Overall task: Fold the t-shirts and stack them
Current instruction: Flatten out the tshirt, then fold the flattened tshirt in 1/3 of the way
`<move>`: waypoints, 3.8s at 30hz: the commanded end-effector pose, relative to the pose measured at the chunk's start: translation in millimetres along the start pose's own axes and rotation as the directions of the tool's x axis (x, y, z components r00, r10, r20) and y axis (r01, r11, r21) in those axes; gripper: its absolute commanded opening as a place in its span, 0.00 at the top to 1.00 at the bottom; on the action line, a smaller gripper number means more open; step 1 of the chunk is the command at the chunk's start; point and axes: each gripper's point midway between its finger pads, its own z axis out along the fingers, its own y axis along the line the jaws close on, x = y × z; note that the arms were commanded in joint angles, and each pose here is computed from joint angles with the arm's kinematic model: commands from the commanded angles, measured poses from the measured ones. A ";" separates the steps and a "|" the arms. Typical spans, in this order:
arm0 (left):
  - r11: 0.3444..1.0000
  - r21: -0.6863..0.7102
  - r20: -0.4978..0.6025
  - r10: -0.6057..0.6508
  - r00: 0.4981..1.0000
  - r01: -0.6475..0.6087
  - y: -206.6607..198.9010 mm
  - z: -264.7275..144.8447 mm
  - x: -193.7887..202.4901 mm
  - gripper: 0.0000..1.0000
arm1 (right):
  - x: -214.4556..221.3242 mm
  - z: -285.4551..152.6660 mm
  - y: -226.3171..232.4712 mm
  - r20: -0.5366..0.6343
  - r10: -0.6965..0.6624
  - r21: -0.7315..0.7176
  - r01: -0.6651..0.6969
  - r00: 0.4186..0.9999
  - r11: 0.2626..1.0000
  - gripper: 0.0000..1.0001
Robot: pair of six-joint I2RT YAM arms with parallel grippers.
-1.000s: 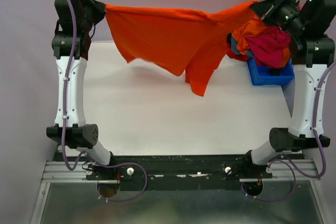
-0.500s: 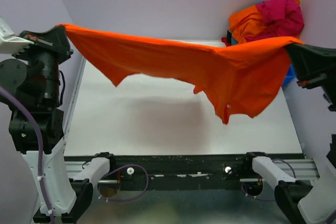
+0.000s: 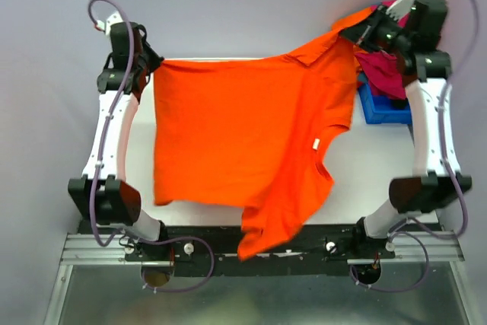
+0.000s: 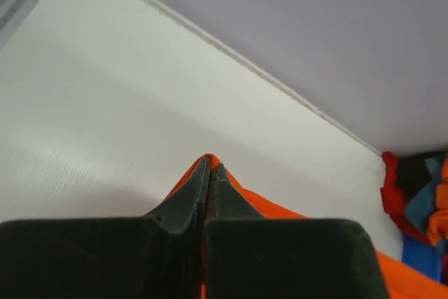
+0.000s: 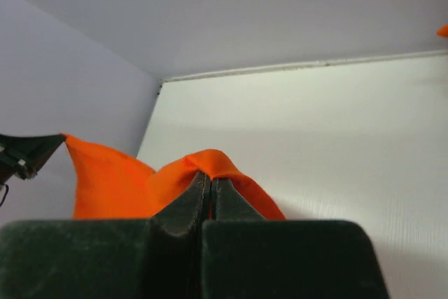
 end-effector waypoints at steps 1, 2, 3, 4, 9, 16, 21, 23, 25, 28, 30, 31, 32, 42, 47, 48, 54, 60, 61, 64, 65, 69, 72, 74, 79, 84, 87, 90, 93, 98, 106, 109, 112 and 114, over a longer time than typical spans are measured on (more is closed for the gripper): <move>0.997 0.072 0.060 -0.027 0.998 0.022 -29.1 10.8 -32.4 1.00 | -33.2 21.8 12.3 0.022 -0.006 -0.065 0.007 1.000 0.998 0.99; 0.998 0.056 0.076 -0.017 0.997 0.013 -33.3 19.0 -43.5 1.00 | -51.2 25.9 15.3 0.061 -0.022 -0.063 0.026 0.998 0.998 0.99; 1.000 0.020 0.091 -0.016 0.996 0.014 -27.3 27.6 -58.8 1.00 | -71.7 23.8 23.7 0.112 -0.042 -0.066 0.050 0.993 0.997 0.99; 0.999 0.031 0.118 -0.018 0.993 0.014 -37.6 26.4 -77.7 1.00 | -84.7 26.2 23.7 0.142 -0.039 -0.072 0.049 0.989 0.996 0.99; 0.986 0.157 0.161 -0.090 0.983 0.064 -72.3 35.1 -117.7 1.00 | -109.2 25.6 16.1 0.205 0.056 -0.177 -0.019 0.977 0.984 0.99; 0.990 0.107 0.036 -0.097 0.995 0.093 -24.7 93.9 -28.1 1.00 | -56.2 57.8 -42.4 0.017 0.130 -0.154 -0.126 0.991 0.980 0.99; 0.989 0.033 -0.081 -0.141 0.987 0.144 33.9 108.1 69.1 1.00 | 52.4 65.4 -101.6 -0.135 0.251 -0.062 -0.261 0.958 0.963 0.99; 0.987 0.018 -0.104 -0.157 0.982 0.159 52.0 99.2 100.4 1.00 | 101.7 56.1 -124.2 -0.171 0.311 0.010 -0.314 0.935 0.949 0.99; 0.986 0.013 -0.120 -0.166 0.979 0.168 65.3 83.7 127.4 1.00 | 150.6 42.5 -140.5 -0.202 0.357 0.066 -0.351 0.912 0.934 0.99; 0.985 -0.015 -0.120 -0.173 0.978 0.172 88.7 54.2 157.2 1.00 | 215.8 14.0 -154.0 -0.229 0.425 0.147 -0.401 0.876 0.904 0.99; 0.983 -0.041 -0.101 -0.182 0.978 0.179 107.1 32.7 171.0 1.00 | 235.8 -5.8 -156.2 -0.208 0.428 0.192 -0.393 0.879 0.899 0.99; 0.981 -0.063 -0.102 -0.190 0.976 0.184 118.6 21.9 181.3 1.00 | 243.9 -15.1 -156.0 -0.202 0.425 0.204 -0.387 0.882 0.899 0.99; 0.979 -0.073 -0.100 -0.195 0.976 0.189 125.7 11.3 187.4 1.00 | 253.7 -25.0 -154.5 -0.202 0.425 0.218 -0.383 0.882 0.898 0.99; 0.966 -0.164 -0.219 -0.233 0.948 0.200 182.3 -67.7 264.9 1.00 | 333.5 -119.2 -143.9 -0.217 0.434 0.378 -0.335 0.874 0.863 0.99; 0.963 -0.188 -0.205 -0.231 0.951 0.194 192.0 -81.2 267.2 1.00 | 335.0 -130.9 -132.1 -0.237 0.398 0.348 -0.305 0.886 0.887 0.99; 0.962 -0.190 -0.203 -0.232 0.951 0.194 191.9 -82.2 266.7 1.00 | 331.9 -131.1 -133.8 -0.234 0.388 0.359 -0.292 0.891 0.887 0.99; 0.963 -0.195 -0.191 -0.224 0.956 0.186 187.8 -70.5 257.7 1.00 | 319.1 -108.9 -146.8 -0.284 0.359 0.364 -0.247 0.889 0.898 0.99; 0.955 -0.223 -0.203 -0.241 0.949 0.195 178.8 -47.0 249.5 1.00 | 302.7 -72.9 -157.2 -0.340 0.347 0.388 -0.206 0.874 0.899 0.99; 0.955 -0.218 -0.204 -0.246 0.948 0.201 176.9 -43.7 249.8 1.00 | 300.3 -67.9 -159.2 -0.345 0.342 0.395 -0.195 0.874 0.897 0.99; 0.953 -0.208 -0.191 -0.258 0.947 0.218 172.0 -34.4 245.0 1.00 | 298.3 -54.0 -165.1 -0.368 0.352 0.416 -0.186 0.861 0.890 0.99; 0.953 -0.214 -0.192 -0.258 0.947 0.216 172.3 -31.8 244.9 1.00 | 298.0 -49.7 -166.0 -0.374 0.356 0.415 -0.189 0.856 0.890 0.99; 0.949 -0.245 -0.187 -0.247 0.951 0.198 175.5 -21.6 242.6 1.00 | 292.0 -29.9 -165.0 -0.395 0.331 0.406 -0.160 0.857 0.899 0.99; 0.948 -0.256 -0.185 -0.242 0.952 0.191 175.9 -14.3 241.2 1.00 | 289.3 -15.7 -169.4 -0.422 0.315 0.418 -0.126 0.850 0.900 0.99; 0.947 -0.259 -0.186 -0.240 0.953 0.188 175.6 -7.7 241.5 1.00 | 284.9 -6.8 -174.9 -0.430 0.314 0.428 -0.115 0.847 0.896 0.99; 0.947 -0.280 -0.212 -0.220 0.952 0.156 175.6 11.0 243.3 1.00 | 290.0 16.4 -179.1 -0.477 0.299 0.426 -0.080 0.826 0.901 0.99; 0.944 -0.297 -0.209 -0.211 0.955 0.143 178.1 18.8 242.8 1.00 | 289.4 28.0 -185.3 -0.507 0.289 0.425 -0.056 0.812 0.904 0.99; 0.944 -0.295 -0.206 -0.214 0.955 0.147 177.8 22.0 243.1 1.00 | 289.7 33.0 -192.3 -0.523 0.285 0.440 -0.032 0.803 0.898 0.99; 0.944 -0.296 -0.215 -0.214 0.953 0.145 177.4 26.3 245.9 1.00 | 288.1 37.1 -198.5 -0.529 0.281 0.454 -0.012 0.801 0.891 0.99; 0.943 -0.302 -0.231 -0.213 0.949 0.138 178.1 30.1 251.7 1.00 | 286.5 43.1 -200.5 -0.532 0.279 0.451 -0.011 0.799 0.892 0.99; 0.945 -0.299 -0.232 -0.209 0.950 0.135 177.6 39.5 253.9 1.00 | 281.9 50.0 -205.9 -0.539 0.278 0.462 0.003 0.795 0.887 0.99; 0.944 -0.305 -0.229 -0.202 0.952 0.126 178.1 54.3 254.6 1.00 | 277.4 65.5 -213.0 -0.550 0.279 0.468 0.014 0.787 0.884 0.99; 0.947 -0.294 -0.225 -0.202 0.953 0.132 176.2 62.6 255.1 1.00 | 271.5 76.7 -217.5 -0.542 0.280 0.475 0.014 0.792 0.880 0.94; 0.953 -0.280 -0.247 -0.190 0.950 0.118 171.3 74.2 256.3 0.49 | 264.1 85.4 -219.3 -0.512 0.283 0.487 0.002 0.811 0.874 0.46; 0.957 -0.274 -0.274 -0.172 0.946 0.094 168.2 76.6 256.1 0.27 | 261.0 81.4 -212.3 -0.478 0.290 0.482 -0.028 0.829 0.876 0.44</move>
